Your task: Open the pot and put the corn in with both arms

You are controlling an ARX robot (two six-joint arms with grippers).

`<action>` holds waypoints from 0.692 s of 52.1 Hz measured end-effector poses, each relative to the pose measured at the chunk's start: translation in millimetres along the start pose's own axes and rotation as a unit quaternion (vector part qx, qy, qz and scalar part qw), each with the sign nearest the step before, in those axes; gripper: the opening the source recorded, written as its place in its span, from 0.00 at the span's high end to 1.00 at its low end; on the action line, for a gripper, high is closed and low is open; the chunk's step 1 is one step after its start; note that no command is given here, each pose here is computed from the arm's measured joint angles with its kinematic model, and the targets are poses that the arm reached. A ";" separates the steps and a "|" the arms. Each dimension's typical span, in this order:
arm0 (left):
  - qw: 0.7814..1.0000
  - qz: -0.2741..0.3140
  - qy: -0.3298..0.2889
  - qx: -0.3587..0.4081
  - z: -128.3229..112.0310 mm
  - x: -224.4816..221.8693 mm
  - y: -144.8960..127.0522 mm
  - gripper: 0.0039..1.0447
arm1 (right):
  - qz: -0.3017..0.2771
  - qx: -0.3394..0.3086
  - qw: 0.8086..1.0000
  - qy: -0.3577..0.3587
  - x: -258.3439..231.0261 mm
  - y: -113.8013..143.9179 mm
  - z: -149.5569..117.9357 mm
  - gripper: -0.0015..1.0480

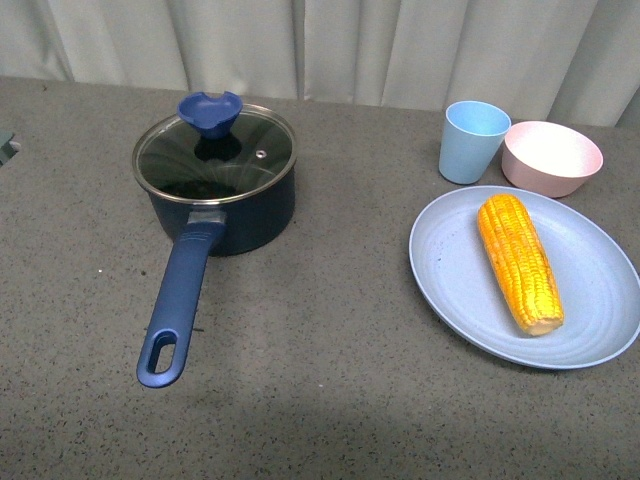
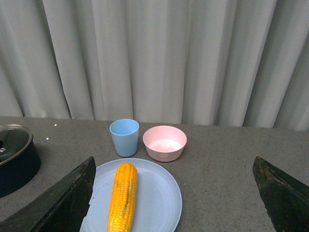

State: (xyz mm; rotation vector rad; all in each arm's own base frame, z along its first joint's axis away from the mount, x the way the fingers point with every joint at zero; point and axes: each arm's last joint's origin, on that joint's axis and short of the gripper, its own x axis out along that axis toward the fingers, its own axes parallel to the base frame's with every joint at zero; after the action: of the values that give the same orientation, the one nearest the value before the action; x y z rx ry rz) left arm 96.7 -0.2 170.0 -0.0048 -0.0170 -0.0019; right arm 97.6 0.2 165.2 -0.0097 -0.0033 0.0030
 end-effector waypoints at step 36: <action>1.000 0.000 0.000 0.000 0.0 0.0 0.0 0.06 | 0.000 0.000 1.000 0.000 0.0 0.0 0.0 0.09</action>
State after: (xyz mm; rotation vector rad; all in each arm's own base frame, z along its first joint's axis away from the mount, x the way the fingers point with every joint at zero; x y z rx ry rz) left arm 96.7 -0.2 170.0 -0.0048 -0.0170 -0.0019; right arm 97.6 0.2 165.2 -0.0097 -0.0029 0.0030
